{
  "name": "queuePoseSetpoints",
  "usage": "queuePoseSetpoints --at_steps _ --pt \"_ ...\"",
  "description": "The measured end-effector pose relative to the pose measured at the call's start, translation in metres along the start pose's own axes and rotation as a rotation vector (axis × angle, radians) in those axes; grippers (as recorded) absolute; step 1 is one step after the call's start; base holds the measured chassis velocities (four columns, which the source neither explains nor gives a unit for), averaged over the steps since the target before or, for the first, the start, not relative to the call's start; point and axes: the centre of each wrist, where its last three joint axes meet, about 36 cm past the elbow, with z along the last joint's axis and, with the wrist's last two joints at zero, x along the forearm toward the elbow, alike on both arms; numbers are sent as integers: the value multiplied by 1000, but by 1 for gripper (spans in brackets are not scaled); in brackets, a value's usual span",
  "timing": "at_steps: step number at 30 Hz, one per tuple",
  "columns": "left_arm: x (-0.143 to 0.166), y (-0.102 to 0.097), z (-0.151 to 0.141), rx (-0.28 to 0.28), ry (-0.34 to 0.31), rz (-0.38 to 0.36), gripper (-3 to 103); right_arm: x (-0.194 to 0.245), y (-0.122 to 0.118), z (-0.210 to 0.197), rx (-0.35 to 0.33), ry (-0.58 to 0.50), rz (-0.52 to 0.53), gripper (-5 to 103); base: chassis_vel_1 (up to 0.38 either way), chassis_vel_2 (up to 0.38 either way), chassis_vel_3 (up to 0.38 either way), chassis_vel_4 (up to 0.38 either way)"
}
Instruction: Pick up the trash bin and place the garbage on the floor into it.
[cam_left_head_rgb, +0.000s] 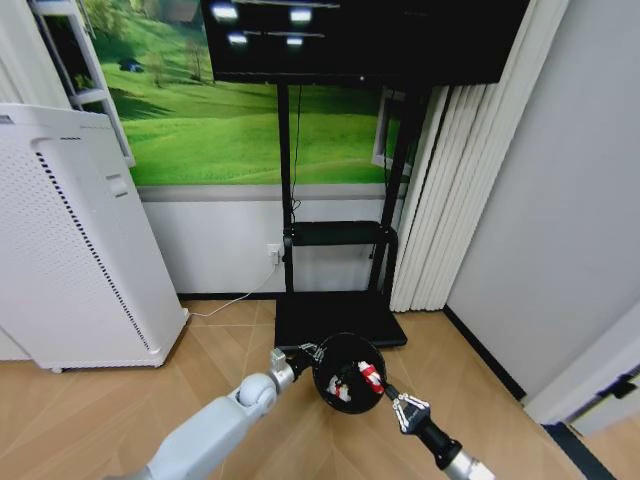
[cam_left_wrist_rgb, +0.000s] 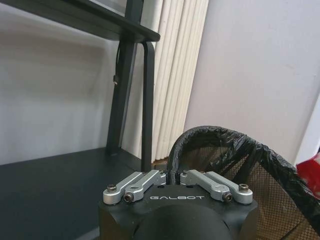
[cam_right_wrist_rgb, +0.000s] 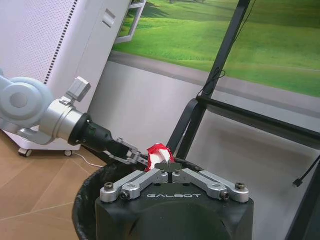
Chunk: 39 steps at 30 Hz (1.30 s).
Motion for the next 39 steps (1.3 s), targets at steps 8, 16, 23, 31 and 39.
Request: queuePoseSetpoints --at_steps 8,16,23,31,39 --pt "-12 -10 5 14 7 28 7 -9 15 18 -24 29 -14 0 0 0 0 0" --pt "-9 -16 12 22 19 33 7 -7 17 30 -40 60 14 17 0 0 0 0" --pt "4 -14 16 35 19 13 7 -7 12 33 -50 59 33 44 0 0 0 0" --pt "25 0 6 75 -52 -150 7 -18 2 17 -75 6 227 71 0 0 0 0" --pt "101 0 -17 277 -176 -349 7 -22 -23 1 -75 16 433 97 0 0 0 0"
